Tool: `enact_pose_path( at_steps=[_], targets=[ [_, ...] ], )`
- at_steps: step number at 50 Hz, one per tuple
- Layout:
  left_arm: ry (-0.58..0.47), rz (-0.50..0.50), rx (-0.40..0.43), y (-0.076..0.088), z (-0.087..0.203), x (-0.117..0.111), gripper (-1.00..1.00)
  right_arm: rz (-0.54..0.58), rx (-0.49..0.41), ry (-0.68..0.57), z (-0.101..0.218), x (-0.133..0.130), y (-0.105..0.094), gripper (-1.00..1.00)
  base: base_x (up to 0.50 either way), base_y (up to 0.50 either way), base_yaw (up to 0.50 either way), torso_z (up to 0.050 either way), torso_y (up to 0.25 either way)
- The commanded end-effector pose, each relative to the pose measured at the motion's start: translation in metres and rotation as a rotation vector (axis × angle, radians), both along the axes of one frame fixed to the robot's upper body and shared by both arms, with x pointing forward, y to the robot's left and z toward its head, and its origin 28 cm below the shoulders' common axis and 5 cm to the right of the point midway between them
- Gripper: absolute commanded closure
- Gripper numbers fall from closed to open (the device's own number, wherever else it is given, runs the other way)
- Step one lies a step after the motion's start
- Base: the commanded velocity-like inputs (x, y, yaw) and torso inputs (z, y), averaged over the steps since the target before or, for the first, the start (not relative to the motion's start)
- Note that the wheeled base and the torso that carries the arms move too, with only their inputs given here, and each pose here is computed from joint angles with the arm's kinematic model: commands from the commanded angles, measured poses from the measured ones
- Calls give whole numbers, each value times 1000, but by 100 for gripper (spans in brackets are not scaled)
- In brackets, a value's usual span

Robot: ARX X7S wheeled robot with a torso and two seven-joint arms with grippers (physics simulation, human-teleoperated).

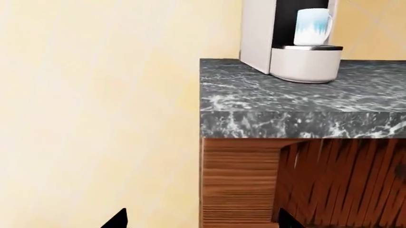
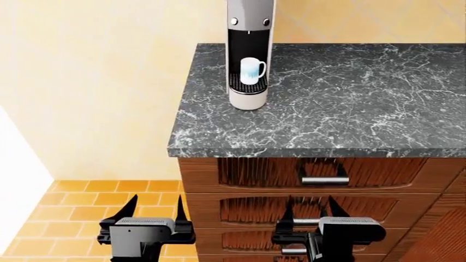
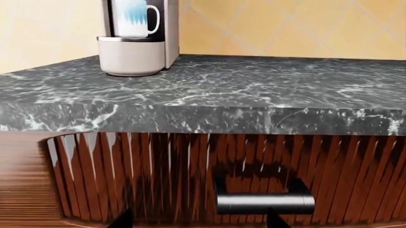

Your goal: Press the button on the coffee machine to serve coffee.

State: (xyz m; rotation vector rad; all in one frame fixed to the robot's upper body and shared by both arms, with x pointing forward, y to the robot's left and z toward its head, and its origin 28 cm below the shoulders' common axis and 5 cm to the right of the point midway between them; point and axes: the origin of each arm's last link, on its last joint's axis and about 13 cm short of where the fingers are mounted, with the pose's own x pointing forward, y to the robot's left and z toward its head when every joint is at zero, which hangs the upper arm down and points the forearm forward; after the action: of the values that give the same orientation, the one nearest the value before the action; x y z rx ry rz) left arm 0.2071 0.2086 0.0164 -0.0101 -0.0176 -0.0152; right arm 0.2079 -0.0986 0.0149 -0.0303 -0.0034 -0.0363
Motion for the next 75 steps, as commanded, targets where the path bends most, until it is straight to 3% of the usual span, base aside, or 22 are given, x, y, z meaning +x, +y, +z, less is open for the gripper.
enact_pose_path(
  at_steps=[1,29,48,54,55,56,59,75],
  targets=[
    [-20,-8,-3,-2,2,0,-100,-1,4,6,-1,0,0,-100,0,0,0,50,0],
    [-27,-1,-6,0,3,0,-100,2,-6,8,0,0,0,-100,0,0,0,50,0],
    [15,25,-18,0,6,0,-100,-19,7,14,1,2,0,-100,0,0,0,2,0],
    [40,28,-47,0,30,1,-100,-43,56,-46,25,3,-2,-100,0,0,0,0,0],
    [46,21,-57,0,35,0,-100,-45,-69,-63,32,3,-3,-100,0,0,0,0,0],
    [40,12,-57,-2,43,-1,-100,-38,4,-79,39,4,-1,-100,0,0,0,0,0],
    [20,0,-58,-4,58,-2,-100,-34,6,-91,53,3,-5,-100,0,0,0,0,0],
    [-19,-18,16,8,120,11,-100,-15,-59,-143,126,10,-27,-100,0,0,0,0,0]
  ],
)
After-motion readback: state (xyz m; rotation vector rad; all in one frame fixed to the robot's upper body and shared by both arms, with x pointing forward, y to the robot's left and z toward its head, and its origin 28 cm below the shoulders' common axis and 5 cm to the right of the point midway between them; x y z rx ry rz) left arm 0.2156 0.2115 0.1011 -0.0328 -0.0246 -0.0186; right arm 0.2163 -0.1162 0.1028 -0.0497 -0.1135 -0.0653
